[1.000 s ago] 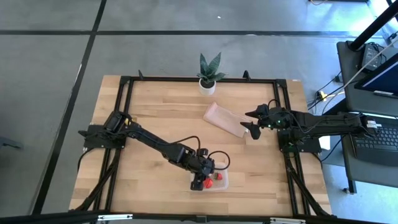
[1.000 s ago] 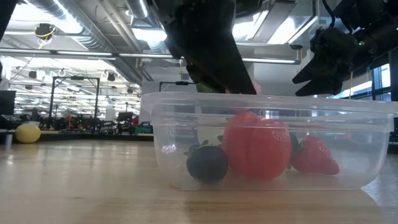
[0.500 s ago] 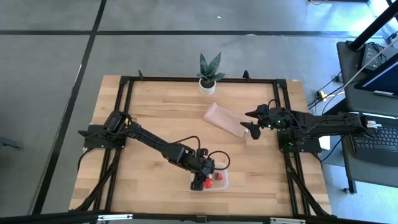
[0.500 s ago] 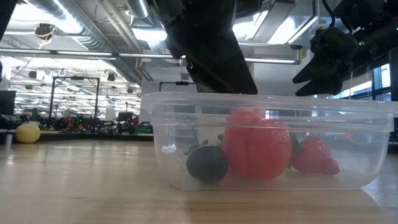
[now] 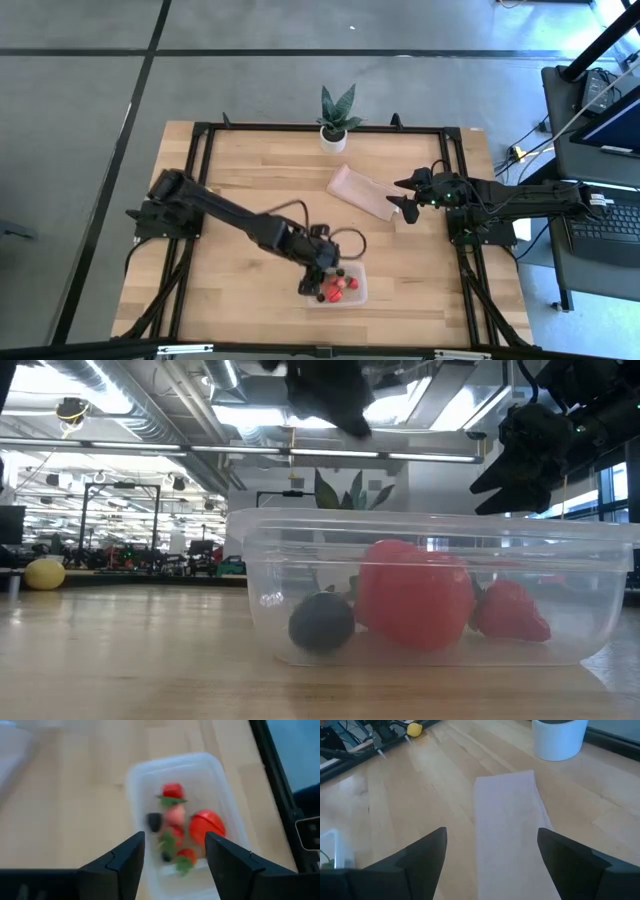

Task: Pick and placing Produce into tupperware
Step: Put the yellow lemon in the bin

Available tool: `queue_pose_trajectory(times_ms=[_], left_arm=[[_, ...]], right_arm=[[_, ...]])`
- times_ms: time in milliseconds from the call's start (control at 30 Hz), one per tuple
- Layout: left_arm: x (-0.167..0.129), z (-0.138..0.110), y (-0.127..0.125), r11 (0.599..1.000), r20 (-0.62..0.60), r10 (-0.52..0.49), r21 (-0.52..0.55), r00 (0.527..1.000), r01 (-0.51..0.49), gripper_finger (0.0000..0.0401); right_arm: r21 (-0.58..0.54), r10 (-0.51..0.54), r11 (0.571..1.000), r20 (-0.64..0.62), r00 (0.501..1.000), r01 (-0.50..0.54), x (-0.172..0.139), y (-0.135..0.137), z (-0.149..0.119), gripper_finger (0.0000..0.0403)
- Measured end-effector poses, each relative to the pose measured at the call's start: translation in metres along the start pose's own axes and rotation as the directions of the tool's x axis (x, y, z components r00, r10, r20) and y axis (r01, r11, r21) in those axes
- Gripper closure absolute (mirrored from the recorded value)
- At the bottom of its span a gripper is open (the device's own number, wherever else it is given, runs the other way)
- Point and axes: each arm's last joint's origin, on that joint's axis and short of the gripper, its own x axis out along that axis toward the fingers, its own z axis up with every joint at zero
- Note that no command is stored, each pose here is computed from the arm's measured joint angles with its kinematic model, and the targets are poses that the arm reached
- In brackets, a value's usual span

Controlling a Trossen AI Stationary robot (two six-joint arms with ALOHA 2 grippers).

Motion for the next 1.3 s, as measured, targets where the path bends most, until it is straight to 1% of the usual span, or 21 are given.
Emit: queue_pose_trajectory(times_ms=[133, 267, 400, 467, 533, 600, 633, 733, 800, 867, 1000, 1067, 1133, 1200, 1300], left_arm=[[-0.046, 0.01, 0.017, 0.995, 0.024, 0.094, -0.014, 0.995, -0.094, 0.0208], [-0.091, 0.016, 0.033, 0.979, 0.12, 0.204, -0.029, 0.972, -0.202, 0.021], [-0.126, 0.017, 0.052, 0.941, 0.179, 0.337, -0.07, 0.924, -0.33, 0.0207], [-0.141, 0.017, 0.063, 0.924, 0.199, 0.383, -0.108, 0.902, -0.368, 0.0205], [-0.153, 0.013, 0.072, 0.905, 0.188, 0.423, -0.136, 0.887, -0.403, 0.0202], [-0.161, 0.01, 0.081, 0.885, 0.168, 0.462, -0.152, 0.871, -0.44, 0.0196], [-0.164, 0.006, 0.084, 0.873, 0.136, 0.483, -0.147, 0.865, -0.465, 0.0191], [-0.167, -0.002, 0.095, 0.829, 0.061, 0.546, -0.179, 0.836, -0.529, 0.0164], [-0.167, -0.009, 0.1, 0.802, -0.015, 0.57, -0.205, 0.821, -0.561, 0.0136], [-0.167, -0.014, 0.107, 0.774, -0.073, 0.583, -0.253, 0.809, -0.581, 0.0104], [-0.165, -0.027, 0.122, 0.682, -0.221, 0.619, -0.325, 0.754, -0.655, 0.0045], [-0.168, -0.032, 0.126, 0.66, -0.262, 0.623, -0.331, 0.737, -0.675, 0.0026], [-0.169, -0.036, 0.128, 0.64, -0.297, 0.621, -0.344, 0.726, -0.688, 0.0013], [-0.169, -0.036, 0.129, 0.617, -0.305, 0.62, -0.38, 0.723, -0.689, 0.0008], [-0.169, -0.036, 0.127, 0.593, -0.305, 0.601, -0.449, 0.739, -0.668, 0.0008]], right_arm=[[0.005, 0.002, 1.0, 0.004, 1.0, -0.002, 0.0, 0.0, 0.0, 0.0091], [0.027, 0.007, 1.0, 0.015, 1.0, -0.007, 0.0, 0.001, 0.001, 0.0091], [0.039, 0.019, 0.999, 0.042, 0.999, -0.021, 0.0, 0.002, 0.004, 0.0091], [0.042, 0.028, 0.999, 0.06, 0.998, -0.031, 0.0, 0.003, 0.006, 0.0091], [0.042, 0.036, 0.998, 0.079, 0.996, -0.04, 0.0, 0.004, 0.008, 0.0091], [0.044, 0.043, 0.998, 0.094, 0.995, -0.048, 0.0, 0.004, 0.009, 0.0091], [0.044, 0.047, 0.998, 0.102, 0.994, -0.051, -0.001, 0.005, 0.01, 0.0091], [0.037, 0.05, 0.998, 0.108, 0.993, -0.054, -0.001, 0.005, 0.011, 0.0091], [0.019, 0.052, 0.998, 0.114, 0.992, -0.054, -0.001, 0.005, 0.011, 0.0091], [0.001, 0.051, 0.999, 0.114, 0.992, -0.052, -0.001, 0.005, 0.011, 0.0091], [-0.007, 0.063, 0.998, 0.143, 0.988, -0.062, -0.001, 0.006, 0.014, 0.0091], [-0.013, 0.068, 0.998, 0.158, 0.985, -0.067, -0.001, 0.007, 0.015, 0.0091], [-0.027, 0.073, 0.997, 0.169, 0.983, -0.07, -0.002, 0.007, 0.017, 0.0091], [-0.027, 0.075, 0.997, 0.171, 0.982, -0.071, -0.002, 0.007, 0.017, 0.0091], [-0.028, 0.074, 0.997, 0.171, 0.982, -0.07, -0.002, 0.007, 0.017, 0.0091]])
